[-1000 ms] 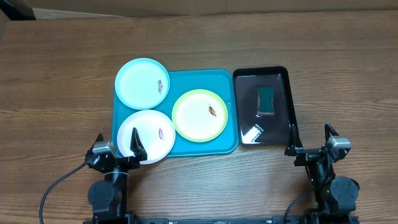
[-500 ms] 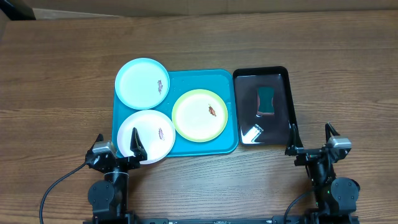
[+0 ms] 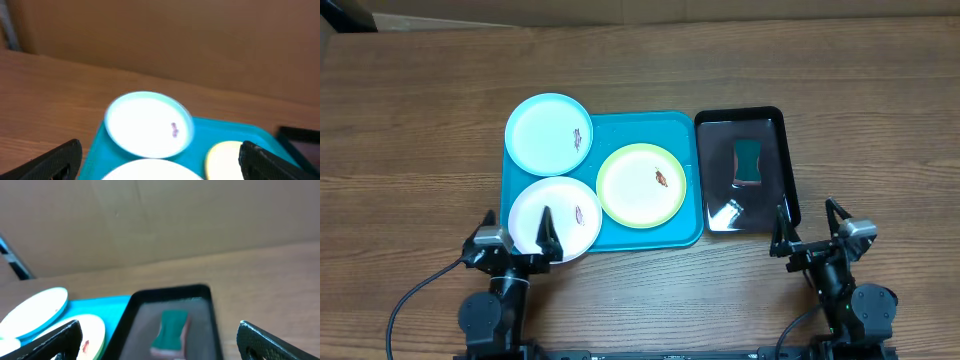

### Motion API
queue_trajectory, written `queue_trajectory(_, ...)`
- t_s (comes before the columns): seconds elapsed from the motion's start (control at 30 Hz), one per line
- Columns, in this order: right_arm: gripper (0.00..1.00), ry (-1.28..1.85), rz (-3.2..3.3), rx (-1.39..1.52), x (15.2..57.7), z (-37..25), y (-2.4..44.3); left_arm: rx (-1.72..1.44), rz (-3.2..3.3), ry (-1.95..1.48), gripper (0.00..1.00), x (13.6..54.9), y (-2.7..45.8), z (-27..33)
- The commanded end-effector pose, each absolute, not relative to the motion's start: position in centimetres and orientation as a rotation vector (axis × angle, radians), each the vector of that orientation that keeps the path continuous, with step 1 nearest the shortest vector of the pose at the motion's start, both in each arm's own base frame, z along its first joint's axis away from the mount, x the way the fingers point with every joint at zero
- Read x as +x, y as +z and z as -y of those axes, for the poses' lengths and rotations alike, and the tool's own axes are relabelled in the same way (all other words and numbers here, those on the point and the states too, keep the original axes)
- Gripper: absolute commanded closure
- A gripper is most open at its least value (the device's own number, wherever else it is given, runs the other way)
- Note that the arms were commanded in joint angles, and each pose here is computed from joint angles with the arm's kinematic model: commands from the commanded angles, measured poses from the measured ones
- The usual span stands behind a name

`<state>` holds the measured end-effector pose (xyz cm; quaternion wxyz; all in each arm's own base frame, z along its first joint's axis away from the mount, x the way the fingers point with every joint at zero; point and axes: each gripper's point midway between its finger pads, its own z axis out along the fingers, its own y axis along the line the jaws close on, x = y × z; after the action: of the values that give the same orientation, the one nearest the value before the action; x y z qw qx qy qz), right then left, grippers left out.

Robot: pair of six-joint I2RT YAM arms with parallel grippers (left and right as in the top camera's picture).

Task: Clean dirty plates on tray and stack at the side
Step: 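Reach left gripper to yellow plate rim, right gripper to green sponge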

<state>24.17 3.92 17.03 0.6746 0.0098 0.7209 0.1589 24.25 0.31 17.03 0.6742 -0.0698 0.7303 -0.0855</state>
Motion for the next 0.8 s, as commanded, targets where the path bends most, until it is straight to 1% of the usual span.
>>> queue_trajectory(0.0,0.0,0.403,-1.549,0.024,23.3,-4.3,21.8,-0.075,-1.61,-0.317,0.0,22.7,22.7,2.1)
queue_trajectory(0.13,0.0,0.393,-1.575,0.039,23.0,-4.0,25.9,-0.002,-1.695,-0.337,0.0,21.7,27.9,3.2)
queue_trajectory(0.27,0.0,0.401,-1.683,0.05,24.2,-4.2,29.6,0.076,-1.901,-0.408,0.0,22.3,32.2,4.7)
queue_trajectory(0.43,0.0,0.405,-1.946,-0.025,26.5,-5.4,32.1,0.084,-2.295,-0.477,0.0,23.4,33.6,5.0)
queue_trajectory(0.53,0.0,0.415,-2.147,0.005,27.5,-5.5,32.9,0.04,-2.443,-0.528,0.0,24.9,34.5,4.9)
queue_trajectory(0.7,0.0,0.476,-2.393,0.03,28.0,-6.2,33.5,-0.01,-2.614,-0.669,0.0,27.1,33.9,5.6)
queue_trajectory(0.73,0.0,0.47,-2.434,0.017,27.9,-6.2,33.3,-0.021,-2.645,-0.689,0.04,27.5,33.3,5.7)
queue_trajectory(0.77,0.0,0.456,-2.473,-0.009,28.0,-6.2,32.8,-0.037,-2.682,-0.7,0.16,27.8,32.5,5.6)
